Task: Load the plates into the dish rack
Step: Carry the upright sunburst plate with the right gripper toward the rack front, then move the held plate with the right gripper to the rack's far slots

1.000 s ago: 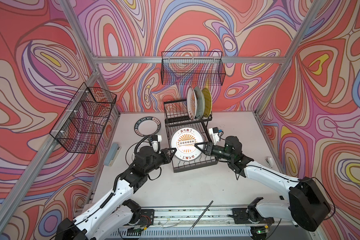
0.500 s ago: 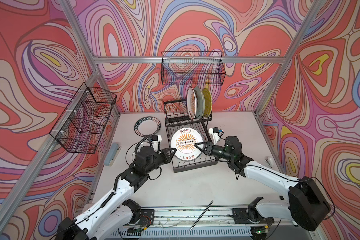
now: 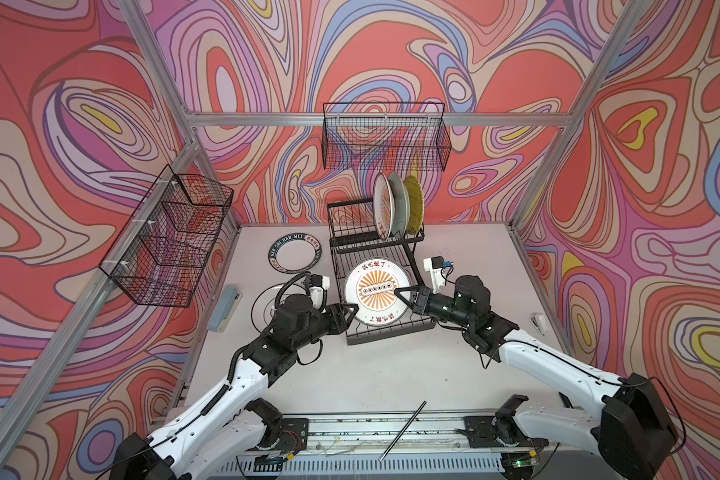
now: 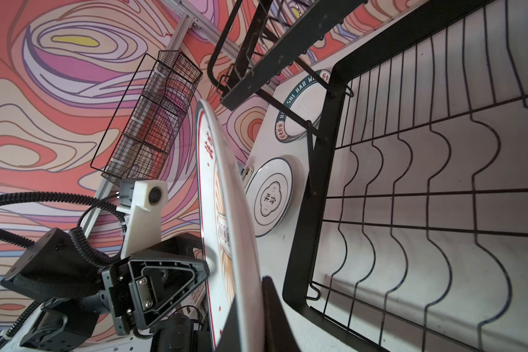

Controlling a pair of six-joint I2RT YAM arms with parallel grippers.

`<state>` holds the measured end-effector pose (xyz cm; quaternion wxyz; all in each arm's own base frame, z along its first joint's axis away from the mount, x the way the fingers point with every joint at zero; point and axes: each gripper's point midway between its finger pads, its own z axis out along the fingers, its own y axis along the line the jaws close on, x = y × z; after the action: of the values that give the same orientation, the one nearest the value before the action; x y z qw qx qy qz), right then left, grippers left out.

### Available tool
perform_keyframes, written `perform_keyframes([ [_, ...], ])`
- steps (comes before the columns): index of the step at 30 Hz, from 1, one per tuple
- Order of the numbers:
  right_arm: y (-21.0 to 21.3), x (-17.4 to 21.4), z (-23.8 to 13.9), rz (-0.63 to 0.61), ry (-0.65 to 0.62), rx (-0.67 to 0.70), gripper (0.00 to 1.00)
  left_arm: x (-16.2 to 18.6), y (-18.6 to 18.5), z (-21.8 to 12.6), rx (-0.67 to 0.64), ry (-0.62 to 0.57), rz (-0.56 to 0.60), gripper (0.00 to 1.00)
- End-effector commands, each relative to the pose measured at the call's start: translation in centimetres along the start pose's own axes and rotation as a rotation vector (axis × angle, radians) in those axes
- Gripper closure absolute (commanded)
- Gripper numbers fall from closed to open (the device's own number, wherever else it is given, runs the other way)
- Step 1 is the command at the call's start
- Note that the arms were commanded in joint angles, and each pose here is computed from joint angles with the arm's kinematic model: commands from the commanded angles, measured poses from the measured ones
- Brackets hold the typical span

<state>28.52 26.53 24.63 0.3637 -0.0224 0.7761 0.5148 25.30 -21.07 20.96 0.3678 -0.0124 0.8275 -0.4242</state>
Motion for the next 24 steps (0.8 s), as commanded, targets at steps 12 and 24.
perform_keyframes([
  [12,4.2,-3.6,-2.7,-0.175,-0.094,-0.005,1.0,-1.2,-0.1,-1.9,-0.079,-0.027,0.11,0.52],
  [24,7.9,-7.2,-2.4,-0.32,-0.105,0.002,1.0,-1.2,0.6,-2.7,-0.122,-0.042,0.107,0.51],
])
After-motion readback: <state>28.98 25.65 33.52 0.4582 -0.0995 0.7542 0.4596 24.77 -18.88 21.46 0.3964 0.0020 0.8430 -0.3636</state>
